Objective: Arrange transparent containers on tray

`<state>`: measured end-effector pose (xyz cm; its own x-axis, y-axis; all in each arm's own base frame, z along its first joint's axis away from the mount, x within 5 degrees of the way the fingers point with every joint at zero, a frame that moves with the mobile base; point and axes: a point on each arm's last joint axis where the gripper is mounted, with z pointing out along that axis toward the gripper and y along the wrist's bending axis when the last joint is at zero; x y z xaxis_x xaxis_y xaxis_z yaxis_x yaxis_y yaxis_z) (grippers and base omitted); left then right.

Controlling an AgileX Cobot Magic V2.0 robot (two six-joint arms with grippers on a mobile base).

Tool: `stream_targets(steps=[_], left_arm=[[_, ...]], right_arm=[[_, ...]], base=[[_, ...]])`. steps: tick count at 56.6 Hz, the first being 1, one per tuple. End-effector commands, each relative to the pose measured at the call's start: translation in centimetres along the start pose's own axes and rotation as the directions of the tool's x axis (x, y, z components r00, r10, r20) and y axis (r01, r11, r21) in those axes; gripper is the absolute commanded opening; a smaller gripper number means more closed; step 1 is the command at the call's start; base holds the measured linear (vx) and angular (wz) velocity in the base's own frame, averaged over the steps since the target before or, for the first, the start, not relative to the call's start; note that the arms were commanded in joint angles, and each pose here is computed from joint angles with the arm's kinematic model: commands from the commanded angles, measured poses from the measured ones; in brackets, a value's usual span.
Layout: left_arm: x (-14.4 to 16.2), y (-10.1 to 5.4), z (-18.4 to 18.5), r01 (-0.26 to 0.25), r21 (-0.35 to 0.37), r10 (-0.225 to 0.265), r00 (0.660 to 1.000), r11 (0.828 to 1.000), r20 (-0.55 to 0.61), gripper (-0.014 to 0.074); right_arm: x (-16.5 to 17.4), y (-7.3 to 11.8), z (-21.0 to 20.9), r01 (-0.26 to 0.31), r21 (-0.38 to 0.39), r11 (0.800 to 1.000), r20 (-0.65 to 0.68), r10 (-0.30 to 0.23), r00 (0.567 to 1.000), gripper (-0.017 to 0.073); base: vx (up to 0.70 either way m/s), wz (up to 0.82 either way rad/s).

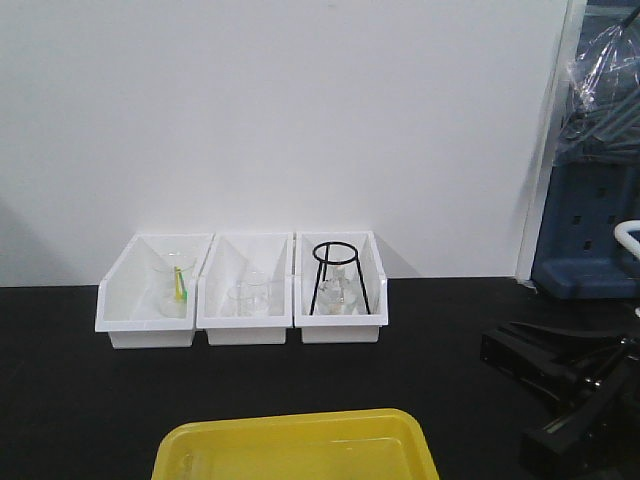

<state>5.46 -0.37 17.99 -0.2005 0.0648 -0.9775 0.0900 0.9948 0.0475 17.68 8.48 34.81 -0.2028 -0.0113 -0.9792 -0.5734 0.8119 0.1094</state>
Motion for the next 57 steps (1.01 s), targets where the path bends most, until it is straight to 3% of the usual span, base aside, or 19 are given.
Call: stream_targets(steps=[1, 42, 57], left_arm=[[0.13, -0.05, 0.11, 0.009, 0.001, -0.009, 0.997, 1.000, 0.077, -0.0006], [0.13, -0.05, 0.11, 0.009, 0.001, -0.009, 0.997, 1.000, 0.077, -0.0006], [0.13, -0.05, 0.11, 0.009, 0.001, -0.009, 0.997, 1.000, 0.077, -0.0006]], right_arm=[[-1.10, -0.11, -0.46, 0.044, 0.028, 0.999, 0.037, -0.045, 0.998, -0.0013], [-1.09, -0.12, -0.44, 0.043, 0.028, 0.999, 0.036, -0.044, 0.998, -0.0013], [-1.60, -0.12, -0.45, -0.024, 0.024, 0.999, 0.094, 0.022, 0.995, -0.0013]], base=[[0.00, 0.00], [0.00, 0.00], [0.00, 0.00]])
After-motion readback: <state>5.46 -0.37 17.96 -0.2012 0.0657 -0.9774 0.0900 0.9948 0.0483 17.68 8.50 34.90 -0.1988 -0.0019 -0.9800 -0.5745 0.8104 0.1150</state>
